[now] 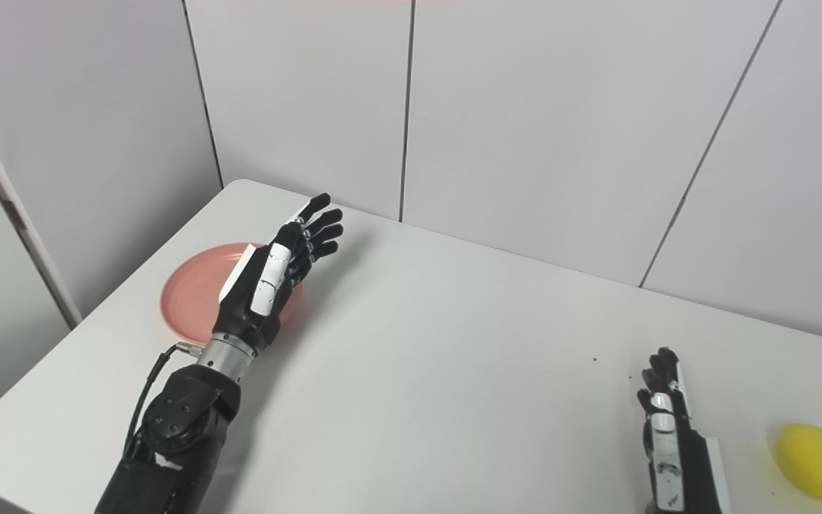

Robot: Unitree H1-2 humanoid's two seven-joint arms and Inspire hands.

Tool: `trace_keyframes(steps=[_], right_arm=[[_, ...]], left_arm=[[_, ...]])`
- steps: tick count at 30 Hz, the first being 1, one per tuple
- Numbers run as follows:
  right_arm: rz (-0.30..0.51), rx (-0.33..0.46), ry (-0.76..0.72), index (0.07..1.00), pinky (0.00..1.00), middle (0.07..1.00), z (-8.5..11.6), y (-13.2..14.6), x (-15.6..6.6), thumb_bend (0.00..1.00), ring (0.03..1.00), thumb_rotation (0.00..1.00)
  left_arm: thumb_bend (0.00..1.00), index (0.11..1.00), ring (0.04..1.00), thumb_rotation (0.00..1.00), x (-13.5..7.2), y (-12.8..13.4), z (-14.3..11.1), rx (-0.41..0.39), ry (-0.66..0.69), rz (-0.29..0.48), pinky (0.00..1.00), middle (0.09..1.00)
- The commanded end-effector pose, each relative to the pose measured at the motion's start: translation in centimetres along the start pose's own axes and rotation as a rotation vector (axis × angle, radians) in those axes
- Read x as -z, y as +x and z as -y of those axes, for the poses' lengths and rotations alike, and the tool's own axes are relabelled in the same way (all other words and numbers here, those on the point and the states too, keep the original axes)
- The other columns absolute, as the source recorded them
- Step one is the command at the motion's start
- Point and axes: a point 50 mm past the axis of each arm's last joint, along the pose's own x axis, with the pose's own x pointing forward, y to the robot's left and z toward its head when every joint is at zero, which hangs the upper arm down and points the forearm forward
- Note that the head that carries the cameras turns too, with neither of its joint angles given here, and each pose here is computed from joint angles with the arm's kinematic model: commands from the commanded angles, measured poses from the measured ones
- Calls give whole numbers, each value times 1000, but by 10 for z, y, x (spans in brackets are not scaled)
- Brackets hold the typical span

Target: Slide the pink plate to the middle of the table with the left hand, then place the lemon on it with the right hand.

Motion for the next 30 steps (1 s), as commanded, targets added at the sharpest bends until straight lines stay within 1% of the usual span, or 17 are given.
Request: trace_keyframes(steps=[1,2,3,6,9,14,18,20,25,27,28,30], right_arm=[[67,-3,-6,1000,1000,1000,-1,9,-15,185,1000,1000],[64,-4,-6,1000,1000,1000,-1,9,-15,184,1000,1000],[62,-4,-6,1000,1000,1000,-1,9,-15,183,1000,1000],[57,-2,3,1000,1000,1000,-1,8,-17,161,1000,1000],[60,-3,5,1000,1000,1000,-1,7,-18,136,1000,1000],[56,-3,1,1000,1000,1000,-1,6,-18,134,1000,1000],[52,-8,0,1000,1000,1000,1,6,-18,137,1000,1000],[48,-8,-2,1000,1000,1000,2,5,-18,155,1000,1000],[55,-14,3,1000,1000,1000,5,6,-18,136,1000,1000],[45,4,5,1000,1000,1000,6,6,-20,151,1000,1000],[35,20,7,1000,1000,1000,5,5,-22,218,1000,1000],[21,38,11,1000,1000,1000,6,5,-24,279,1000,1000]], left_arm=[[781,868,867,1000,-21,18,-12,-18,61,122,876,866],[780,867,866,1000,-22,20,-17,-29,73,124,874,865],[765,853,847,1000,-22,22,-21,-37,81,126,848,846],[763,846,840,1000,-27,28,-38,-69,107,124,856,838],[769,847,825,1000,-30,32,-55,-87,117,124,804,835],[774,832,799,1000,-38,35,-76,-142,156,121,774,821],[784,831,801,1000,-41,37,-93,-163,153,107,770,819],[800,834,808,1000,-40,38,-101,-171,155,101,787,822],[828,825,807,1000,-33,41,-119,-198,171,81,795,817],[840,825,812,1000,-32,40,-121,-210,180,71,810,818],[833,820,813,1000,-31,40,-122,-216,186,67,824,816],[829,814,811,1000,-30,39,-124,-227,193,62,832,814]])
